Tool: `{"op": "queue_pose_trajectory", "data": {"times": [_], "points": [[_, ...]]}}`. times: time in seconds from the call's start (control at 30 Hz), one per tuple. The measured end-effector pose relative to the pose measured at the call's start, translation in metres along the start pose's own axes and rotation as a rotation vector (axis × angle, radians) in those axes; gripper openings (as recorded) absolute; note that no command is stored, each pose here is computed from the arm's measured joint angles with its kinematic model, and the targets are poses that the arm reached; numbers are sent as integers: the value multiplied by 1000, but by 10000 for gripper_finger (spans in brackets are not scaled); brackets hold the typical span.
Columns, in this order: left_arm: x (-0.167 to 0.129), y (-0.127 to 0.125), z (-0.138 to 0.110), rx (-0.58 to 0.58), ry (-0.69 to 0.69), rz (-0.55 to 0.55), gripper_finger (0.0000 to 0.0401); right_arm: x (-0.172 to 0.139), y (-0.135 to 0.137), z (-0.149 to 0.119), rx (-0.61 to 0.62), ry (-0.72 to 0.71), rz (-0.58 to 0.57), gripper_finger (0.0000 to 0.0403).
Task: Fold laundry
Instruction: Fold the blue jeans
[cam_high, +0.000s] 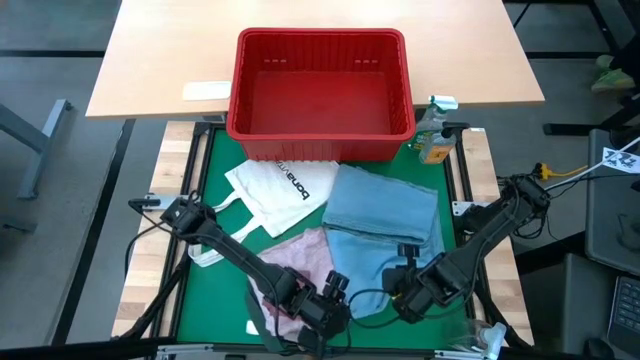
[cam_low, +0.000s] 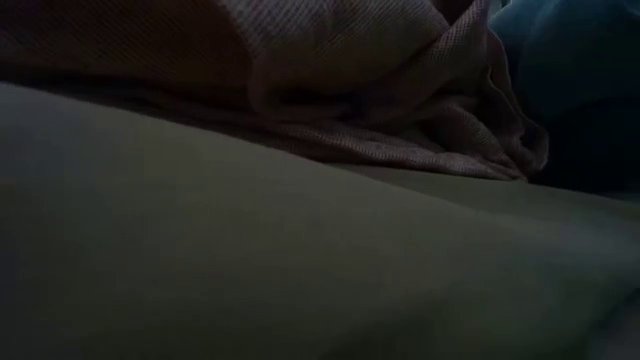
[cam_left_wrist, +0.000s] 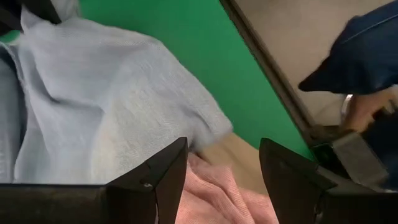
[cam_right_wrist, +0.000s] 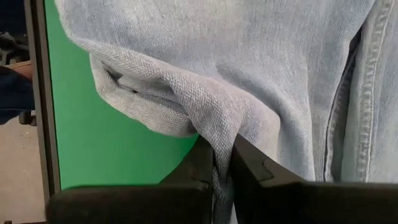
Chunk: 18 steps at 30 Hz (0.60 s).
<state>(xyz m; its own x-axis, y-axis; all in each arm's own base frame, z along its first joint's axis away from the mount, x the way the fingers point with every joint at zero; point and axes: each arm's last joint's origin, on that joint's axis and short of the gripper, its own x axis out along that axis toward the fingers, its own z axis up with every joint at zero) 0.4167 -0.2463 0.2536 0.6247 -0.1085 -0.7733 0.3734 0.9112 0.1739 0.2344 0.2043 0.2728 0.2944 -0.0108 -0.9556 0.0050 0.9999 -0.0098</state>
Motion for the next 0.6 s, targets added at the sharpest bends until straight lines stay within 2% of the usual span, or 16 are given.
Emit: {"op": "queue_pose_trajectory", "data": {"times": [0.1, 0.43, 0.6], "points": [[4, 0, -1, -2, -20, 42, 195, -1, 1, 0, -11, -2, 5, 26], [28, -11, -15, 10, -106, 49, 195, -1, 1, 0, -13, 6, 16, 29], [41, -12, -27, 22, -136, 112, 195, -1, 1, 0, -13, 5, 18, 27]]}}
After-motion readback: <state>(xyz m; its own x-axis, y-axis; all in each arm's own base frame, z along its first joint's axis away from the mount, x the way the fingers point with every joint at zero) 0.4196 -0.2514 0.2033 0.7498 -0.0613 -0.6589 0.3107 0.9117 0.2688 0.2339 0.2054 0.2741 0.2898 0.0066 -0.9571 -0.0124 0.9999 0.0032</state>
